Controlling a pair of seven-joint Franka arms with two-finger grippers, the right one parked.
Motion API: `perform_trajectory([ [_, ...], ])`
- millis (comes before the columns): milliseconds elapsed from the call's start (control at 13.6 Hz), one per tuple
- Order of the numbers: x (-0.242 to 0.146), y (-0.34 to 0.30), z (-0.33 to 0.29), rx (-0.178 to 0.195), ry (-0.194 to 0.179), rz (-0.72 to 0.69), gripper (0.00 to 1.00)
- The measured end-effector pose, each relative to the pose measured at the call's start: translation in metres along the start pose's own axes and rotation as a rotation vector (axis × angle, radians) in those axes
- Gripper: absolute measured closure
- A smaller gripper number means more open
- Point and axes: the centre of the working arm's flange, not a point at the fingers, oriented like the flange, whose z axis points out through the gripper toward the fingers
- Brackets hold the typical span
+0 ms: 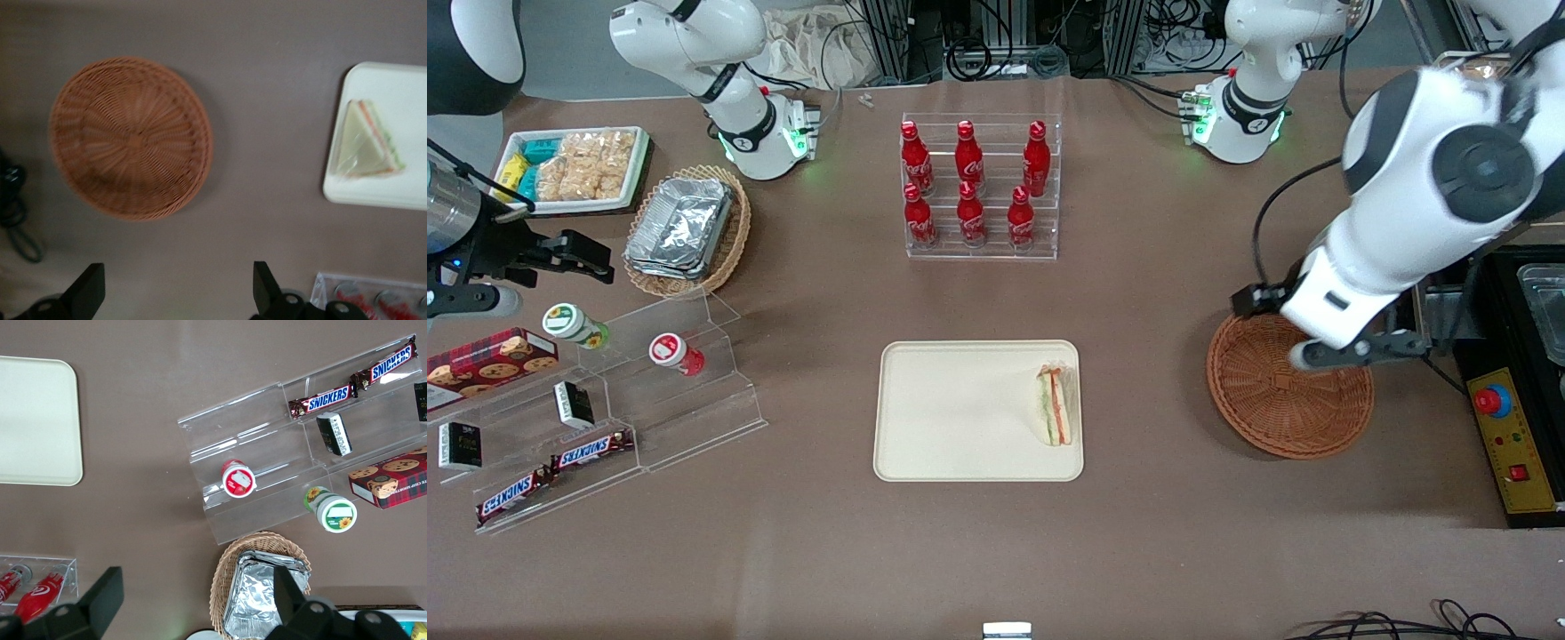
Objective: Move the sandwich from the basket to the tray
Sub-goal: 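Raise the left gripper away from the tray back over the basket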
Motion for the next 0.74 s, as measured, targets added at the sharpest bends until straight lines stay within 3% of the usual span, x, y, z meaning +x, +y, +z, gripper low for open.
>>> perform_trajectory([
  [147, -0.014, -0.031, -0.023, 0.008, -0.021, -0.011, 0.00],
  [442, -0.047, -0.107, -0.068, 0.001, -0.006, -0.035, 0.00],
  [737, -0.068, -0.109, -0.075, -0.009, 0.003, -0.033, 0.00],
])
